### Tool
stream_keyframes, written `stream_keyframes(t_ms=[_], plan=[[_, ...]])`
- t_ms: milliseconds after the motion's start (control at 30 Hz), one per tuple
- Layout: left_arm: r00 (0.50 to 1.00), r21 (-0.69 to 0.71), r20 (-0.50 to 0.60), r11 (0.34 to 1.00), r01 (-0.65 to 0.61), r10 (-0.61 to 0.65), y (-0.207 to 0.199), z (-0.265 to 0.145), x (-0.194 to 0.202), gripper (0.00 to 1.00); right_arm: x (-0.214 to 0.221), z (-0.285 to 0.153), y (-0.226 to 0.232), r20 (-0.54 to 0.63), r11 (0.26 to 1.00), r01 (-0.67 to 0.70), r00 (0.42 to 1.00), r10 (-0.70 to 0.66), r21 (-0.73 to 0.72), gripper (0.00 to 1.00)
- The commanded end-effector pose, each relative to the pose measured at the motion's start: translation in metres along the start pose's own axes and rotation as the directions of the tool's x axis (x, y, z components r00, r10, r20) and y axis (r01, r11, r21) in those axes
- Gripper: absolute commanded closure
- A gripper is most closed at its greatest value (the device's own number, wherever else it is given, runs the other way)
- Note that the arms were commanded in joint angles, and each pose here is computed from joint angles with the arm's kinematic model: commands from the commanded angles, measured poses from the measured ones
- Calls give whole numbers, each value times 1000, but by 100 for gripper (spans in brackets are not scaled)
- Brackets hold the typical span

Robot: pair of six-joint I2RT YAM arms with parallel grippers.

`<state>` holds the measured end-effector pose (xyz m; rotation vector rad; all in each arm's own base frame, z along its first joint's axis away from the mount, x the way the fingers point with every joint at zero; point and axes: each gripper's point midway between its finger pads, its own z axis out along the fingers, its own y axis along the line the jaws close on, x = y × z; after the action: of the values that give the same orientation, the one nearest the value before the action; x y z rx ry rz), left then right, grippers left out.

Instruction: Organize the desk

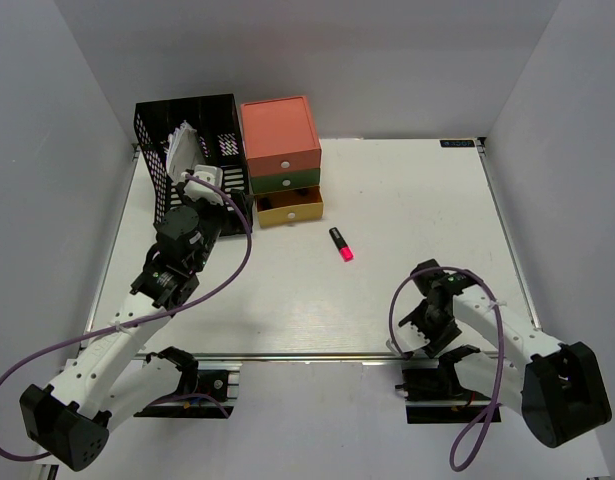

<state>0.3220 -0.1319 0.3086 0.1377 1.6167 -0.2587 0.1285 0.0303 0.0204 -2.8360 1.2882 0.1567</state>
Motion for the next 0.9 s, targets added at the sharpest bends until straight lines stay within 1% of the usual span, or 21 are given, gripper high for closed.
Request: stream_keyframes(t_ms=[0, 167, 267, 300, 333, 400, 433, 500, 567, 600, 633, 667, 733, 767, 833, 867], plan=[[1000, 7, 20, 1000, 4, -5, 0, -4, -3, 10, 7, 6, -8, -32, 999, 23, 999, -21, 46, 38], [1000, 7, 19, 1000, 3, -3, 0, -3, -3, 10, 5, 11, -6, -27, 999, 23, 999, -22, 49, 45], [1000, 5, 19, 1000, 3, -3, 0, -3, -3, 10, 5, 16, -6, -28, 998, 22, 999, -20, 52, 53], [1000, 2, 19, 1000, 3, -3, 1, -3, -3, 10, 6, 17, -6, -29, 998, 16, 999, -14, 53, 56], [1000, 4, 19, 1000, 3, -3, 1, -3, -3, 10, 6, 19, -6, -29, 998, 7, 1000, -5, 58, 65], [1000, 2, 16, 1000, 2, -2, 1, -3, -2, 10, 6, 20, -8, -25, 998, -6, 1000, 8, 68, 75], [1000, 0, 18, 1000, 4, -4, 1, -3, -2, 10, 6, 20, -11, -20, 997, -17, 1000, 19, 75, 84], [1000, 0, 18, 1000, 4, -4, 1, -3, -2, 10, 2, 15, -19, 10, 994, -35, 999, 34, 104, 91], [1000, 0, 18, 1000, 4, -4, 1, -3, -2, 10, -1, -3, -41, 42, 982, -74, 997, 68, 174, 94], [1000, 0, 15, 1000, 2, -2, 1, -3, -1, 10, -7, -10, -52, 84, 975, -97, 993, 82, 201, 96], [1000, 0, 15, 1000, 0, 0, 1, -3, -1, 10, -8, -33, -75, 114, 947, -163, 984, 136, 275, 100], [1000, -1, 15, 1000, 0, 0, 2, -3, -1, 10, -7, -47, -96, 142, 917, -202, 977, 162, 345, 100], [1000, -6, 13, 1000, -5, 5, 2, -2, 0, 10, -16, -68, -126, 234, 877, -285, 950, 205, 386, 100], [1000, -17, 15, 1000, -8, 8, 4, -2, -1, 10, -20, -92, -154, 310, 828, -383, 912, 268, 411, 100], [1000, -30, 11, 999, -15, 15, 7, -2, 1, 10, -25, -111, -178, 381, 783, -468, 868, 320, 409, 100], [1000, -40, 15, 999, -16, 16, 9, -2, -1, 10, -27, -136, -201, 448, 719, -543, 823, 350, 435, 100]])
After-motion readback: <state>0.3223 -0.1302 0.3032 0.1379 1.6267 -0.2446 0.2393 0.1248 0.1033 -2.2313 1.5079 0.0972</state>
